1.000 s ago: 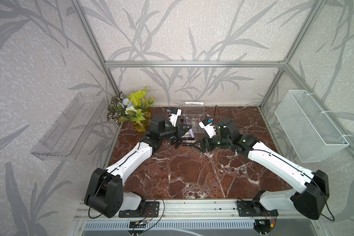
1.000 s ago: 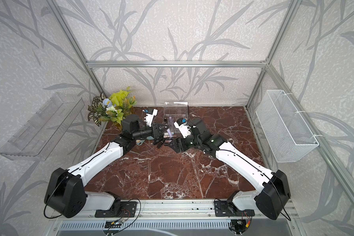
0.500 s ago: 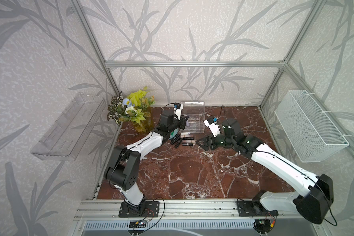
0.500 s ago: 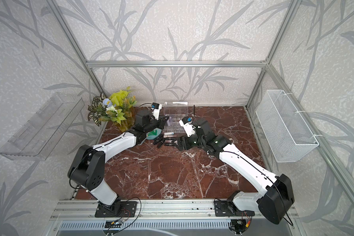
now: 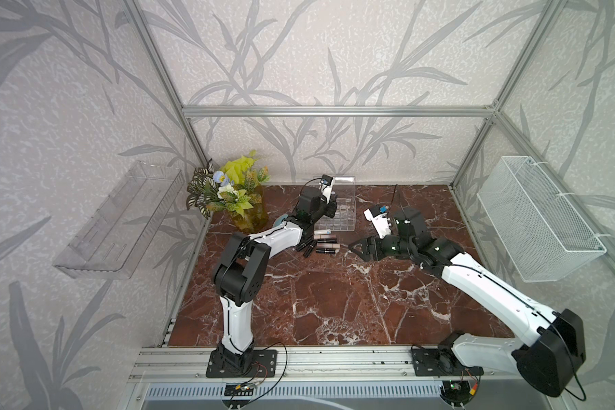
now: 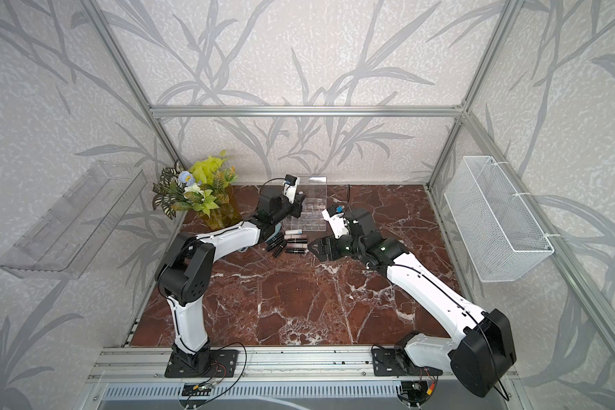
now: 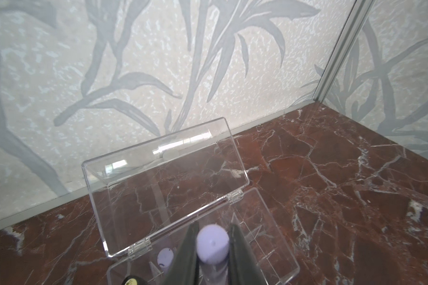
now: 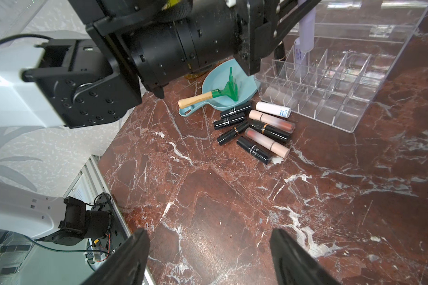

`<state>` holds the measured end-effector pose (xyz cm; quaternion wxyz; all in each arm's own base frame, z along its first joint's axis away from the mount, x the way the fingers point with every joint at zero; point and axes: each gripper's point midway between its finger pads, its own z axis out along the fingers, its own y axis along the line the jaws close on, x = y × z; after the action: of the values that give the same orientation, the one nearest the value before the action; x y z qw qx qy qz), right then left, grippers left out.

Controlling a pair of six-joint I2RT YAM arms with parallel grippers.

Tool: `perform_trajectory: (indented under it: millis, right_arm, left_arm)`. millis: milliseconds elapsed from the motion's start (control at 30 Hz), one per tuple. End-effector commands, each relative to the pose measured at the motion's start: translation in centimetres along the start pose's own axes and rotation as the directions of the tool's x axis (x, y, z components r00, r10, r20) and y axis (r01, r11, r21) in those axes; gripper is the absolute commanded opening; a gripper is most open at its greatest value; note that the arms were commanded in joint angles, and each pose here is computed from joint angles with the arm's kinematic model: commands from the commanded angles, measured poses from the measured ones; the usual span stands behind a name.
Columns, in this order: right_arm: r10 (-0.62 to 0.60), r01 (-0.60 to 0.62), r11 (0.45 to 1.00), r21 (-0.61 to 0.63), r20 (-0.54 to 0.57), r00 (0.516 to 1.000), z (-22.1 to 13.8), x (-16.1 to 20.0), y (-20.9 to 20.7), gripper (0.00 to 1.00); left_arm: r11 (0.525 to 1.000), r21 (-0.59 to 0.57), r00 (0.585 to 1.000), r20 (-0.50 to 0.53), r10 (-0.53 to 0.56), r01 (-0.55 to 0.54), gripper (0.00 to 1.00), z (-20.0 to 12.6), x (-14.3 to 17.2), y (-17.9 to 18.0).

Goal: Arrange the lipsticks in the organizer
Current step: Place the lipstick in the storage box.

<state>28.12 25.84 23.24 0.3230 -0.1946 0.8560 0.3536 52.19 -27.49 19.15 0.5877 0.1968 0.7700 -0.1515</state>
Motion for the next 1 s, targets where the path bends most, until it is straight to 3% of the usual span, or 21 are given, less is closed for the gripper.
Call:
perform_trajectory:
  millis: [0, 333, 567, 967]
  right_arm:
    - [-0.002, 0.004, 0.999, -0.038, 0.04, 0.999, -0.4, -0.8, 0.5, 0.81]
    - [0.0, 0.001, 1.0, -0.029, 0.048, 0.999, -1.6, -0.9, 0.4, 0.81]
    - [0.011, -0.009, 1.0, -0.027, 0.043, 0.999, -1.6, -0.6, 0.0, 0.81]
    - [0.013, -0.011, 1.0, -0.026, 0.046, 0.999, -1.9, -0.6, -0.1, 0.81]
  left_arm:
    - [0.998, -0.06, 0.999, 0.029, 0.034, -0.032, 0.1, 1.2, 0.1, 0.9]
    - [0.993, -0.11, 0.999, 0.018, 0.049, -0.047, 0.1, 3.3, 1.7, 1.6]
    - [0.995, -0.084, 0.999, 0.001, 0.045, -0.045, 0.11, 4.7, 2.5, 1.3]
    - [0.994, -0.102, 0.999, -0.039, 0.034, -0.038, 0.11, 5.4, 3.9, 2.0]
